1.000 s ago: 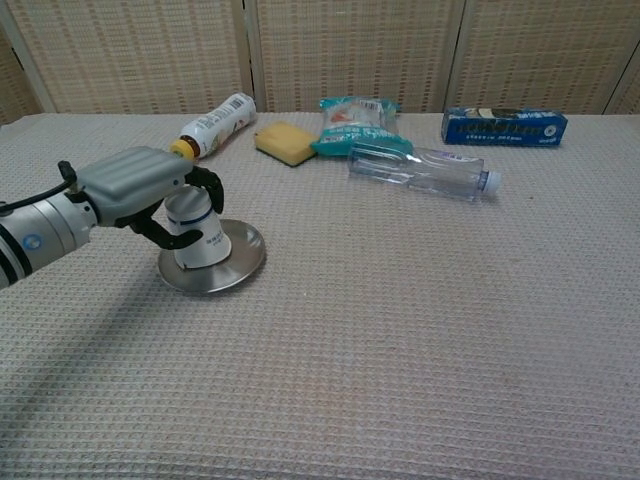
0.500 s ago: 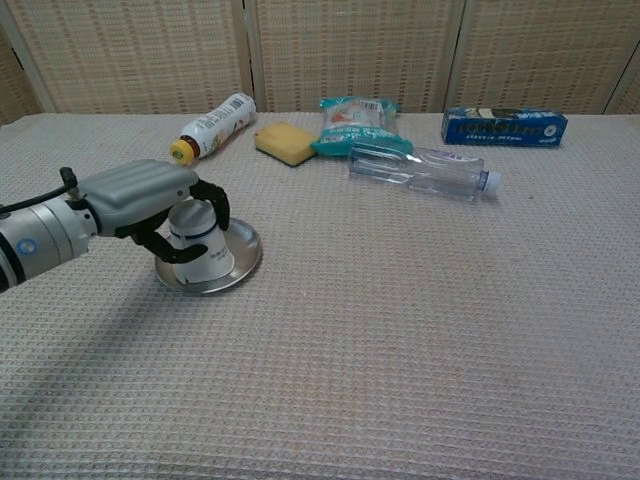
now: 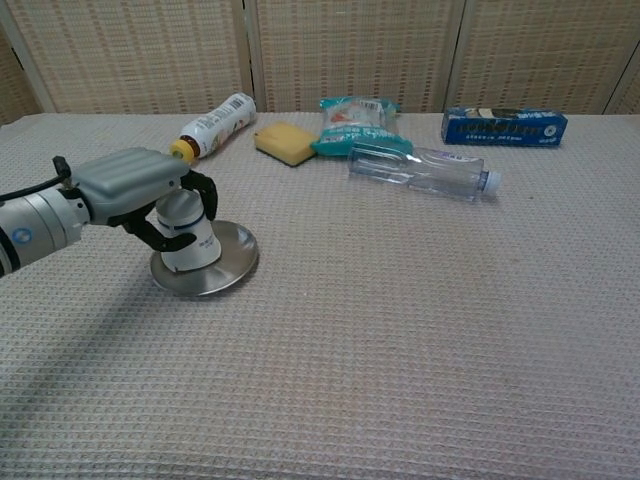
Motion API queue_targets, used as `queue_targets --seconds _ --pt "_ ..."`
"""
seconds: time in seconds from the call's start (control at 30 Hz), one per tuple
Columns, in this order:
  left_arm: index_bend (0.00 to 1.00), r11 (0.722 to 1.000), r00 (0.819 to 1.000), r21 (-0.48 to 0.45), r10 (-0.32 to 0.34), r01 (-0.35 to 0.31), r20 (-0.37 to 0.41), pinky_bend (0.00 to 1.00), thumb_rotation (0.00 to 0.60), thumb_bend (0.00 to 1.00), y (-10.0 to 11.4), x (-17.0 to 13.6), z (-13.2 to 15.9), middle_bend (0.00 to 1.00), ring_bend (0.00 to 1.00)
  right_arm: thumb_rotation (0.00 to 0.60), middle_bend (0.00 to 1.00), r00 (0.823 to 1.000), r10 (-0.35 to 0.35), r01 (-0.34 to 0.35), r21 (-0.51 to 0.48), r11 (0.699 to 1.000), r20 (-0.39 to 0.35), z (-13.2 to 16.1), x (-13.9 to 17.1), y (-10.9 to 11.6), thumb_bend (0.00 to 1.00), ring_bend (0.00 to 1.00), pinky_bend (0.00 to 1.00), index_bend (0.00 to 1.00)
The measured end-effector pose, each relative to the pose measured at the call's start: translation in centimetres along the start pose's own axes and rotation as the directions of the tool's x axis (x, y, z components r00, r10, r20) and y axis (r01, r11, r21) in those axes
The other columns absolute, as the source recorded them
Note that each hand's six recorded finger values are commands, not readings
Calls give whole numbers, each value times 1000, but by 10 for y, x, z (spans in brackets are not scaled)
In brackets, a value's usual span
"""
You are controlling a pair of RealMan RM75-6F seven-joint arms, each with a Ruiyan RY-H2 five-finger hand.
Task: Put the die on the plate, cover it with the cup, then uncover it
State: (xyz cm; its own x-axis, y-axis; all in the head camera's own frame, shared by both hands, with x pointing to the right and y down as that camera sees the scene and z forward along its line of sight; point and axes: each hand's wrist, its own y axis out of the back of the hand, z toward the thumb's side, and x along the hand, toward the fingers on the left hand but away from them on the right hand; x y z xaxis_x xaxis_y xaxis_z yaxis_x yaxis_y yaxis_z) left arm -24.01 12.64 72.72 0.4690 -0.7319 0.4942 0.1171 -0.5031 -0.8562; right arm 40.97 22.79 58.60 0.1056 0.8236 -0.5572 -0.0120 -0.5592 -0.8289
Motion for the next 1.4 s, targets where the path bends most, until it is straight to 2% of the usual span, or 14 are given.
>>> queue_targets --seconds 0.13,0.37,0.53,0.63,0.73,0.97,1.1,1.27,1.4 --pt "431 1000 1000 22 7 -7 -26 666 600 391 -5 5 -7 476 348 525 0 1000 -3 3 -1 1000 1 0 0 1 217 0 0 0" --pt "431 998 1000 -67 -5 6 20 666 600 393 -1 -2 8 476 351 526 0 1000 -3 3 -1 1000 -2 0 0 0 217 0 0 0" --pt "431 982 995 -170 -70 82 77 668 600 400 1 -13 26 477 356 525 0 1000 -10 10 -2 1000 -2 1 2 2 217 0 0 0" --pt "431 971 991 -209 -100 117 90 667 600 398 4 -17 27 476 356 526 0 1000 -7 7 -2 1000 -2 1 2 1 217 0 0 0" --pt "430 978 994 -185 -85 97 73 667 600 403 5 -13 21 476 355 525 0 1000 -7 7 -2 1000 -2 1 2 1 218 0 0 0" --pt "431 997 999 -63 -35 34 -5 666 600 413 4 1 -6 476 355 527 0 1000 -1 1 0 1000 1 0 1 0 217 0 0 0" --pt "431 998 1000 -56 -5 5 -7 665 600 414 3 2 -6 476 356 527 0 1000 -2 2 0 1000 4 0 1 0 217 0 0 0" --pt "431 997 999 -79 -22 25 35 665 600 422 2 -5 7 477 356 526 0 1000 -4 4 -1 1000 4 0 1 0 217 0 0 0" --pt "431 991 995 -110 -71 79 72 664 600 428 0 -12 17 477 355 526 0 1000 -8 8 -2 1000 3 0 2 2 218 0 0 0"
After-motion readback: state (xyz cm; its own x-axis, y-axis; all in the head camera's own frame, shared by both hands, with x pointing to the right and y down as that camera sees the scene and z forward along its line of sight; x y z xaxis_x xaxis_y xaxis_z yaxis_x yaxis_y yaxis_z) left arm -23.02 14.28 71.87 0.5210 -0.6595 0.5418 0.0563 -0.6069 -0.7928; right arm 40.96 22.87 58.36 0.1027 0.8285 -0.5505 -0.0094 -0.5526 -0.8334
